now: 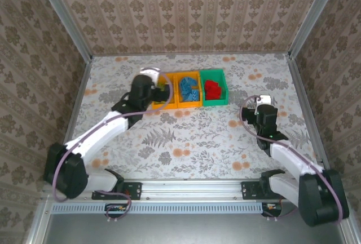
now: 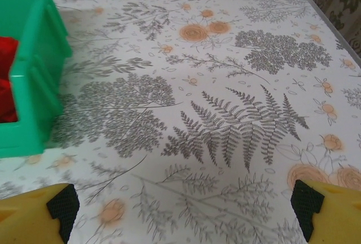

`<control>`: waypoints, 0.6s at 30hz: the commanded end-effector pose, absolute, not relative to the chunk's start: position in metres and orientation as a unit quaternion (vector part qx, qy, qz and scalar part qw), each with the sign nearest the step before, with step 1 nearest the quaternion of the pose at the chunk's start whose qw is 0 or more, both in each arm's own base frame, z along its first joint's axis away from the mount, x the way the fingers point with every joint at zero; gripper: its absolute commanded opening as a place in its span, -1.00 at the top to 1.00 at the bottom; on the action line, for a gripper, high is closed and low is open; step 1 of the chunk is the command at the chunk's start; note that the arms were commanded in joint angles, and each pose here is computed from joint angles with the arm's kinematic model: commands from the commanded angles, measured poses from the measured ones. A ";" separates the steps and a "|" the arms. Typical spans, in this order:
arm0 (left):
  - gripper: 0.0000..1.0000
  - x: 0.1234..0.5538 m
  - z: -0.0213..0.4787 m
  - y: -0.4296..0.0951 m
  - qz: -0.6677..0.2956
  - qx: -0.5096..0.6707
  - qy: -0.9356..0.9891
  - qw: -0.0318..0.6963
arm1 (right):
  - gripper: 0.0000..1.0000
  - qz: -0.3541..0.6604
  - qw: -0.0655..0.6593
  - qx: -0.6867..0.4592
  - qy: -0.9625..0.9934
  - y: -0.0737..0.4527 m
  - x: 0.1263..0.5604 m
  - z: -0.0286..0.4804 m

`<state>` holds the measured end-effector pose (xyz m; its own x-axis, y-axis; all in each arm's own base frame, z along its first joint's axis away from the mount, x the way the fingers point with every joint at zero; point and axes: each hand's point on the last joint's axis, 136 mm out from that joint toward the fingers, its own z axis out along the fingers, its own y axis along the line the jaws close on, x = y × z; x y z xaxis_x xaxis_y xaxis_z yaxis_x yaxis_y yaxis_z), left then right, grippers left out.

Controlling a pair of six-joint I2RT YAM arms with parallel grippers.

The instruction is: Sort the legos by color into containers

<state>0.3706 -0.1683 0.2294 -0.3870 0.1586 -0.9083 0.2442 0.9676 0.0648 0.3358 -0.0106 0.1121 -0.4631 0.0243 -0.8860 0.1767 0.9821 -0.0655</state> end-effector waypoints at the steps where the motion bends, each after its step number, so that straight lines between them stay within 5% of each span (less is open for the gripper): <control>1: -1.00 0.360 0.223 -0.105 0.053 0.076 0.821 0.563 | -0.99 -0.096 0.576 0.080 0.808 -0.021 0.363 0.132; 9: -1.00 0.327 0.196 -0.010 0.142 0.001 0.821 0.553 | -0.99 -0.091 0.570 0.082 0.812 -0.023 0.394 0.111; 14: -1.00 0.330 0.189 0.002 0.149 0.003 0.789 0.596 | -0.99 -0.087 0.587 0.082 0.801 -0.024 0.389 0.100; 18: -1.00 0.342 0.166 0.015 0.154 -0.015 0.812 0.563 | -0.99 -0.076 0.577 0.082 0.809 -0.024 0.394 0.100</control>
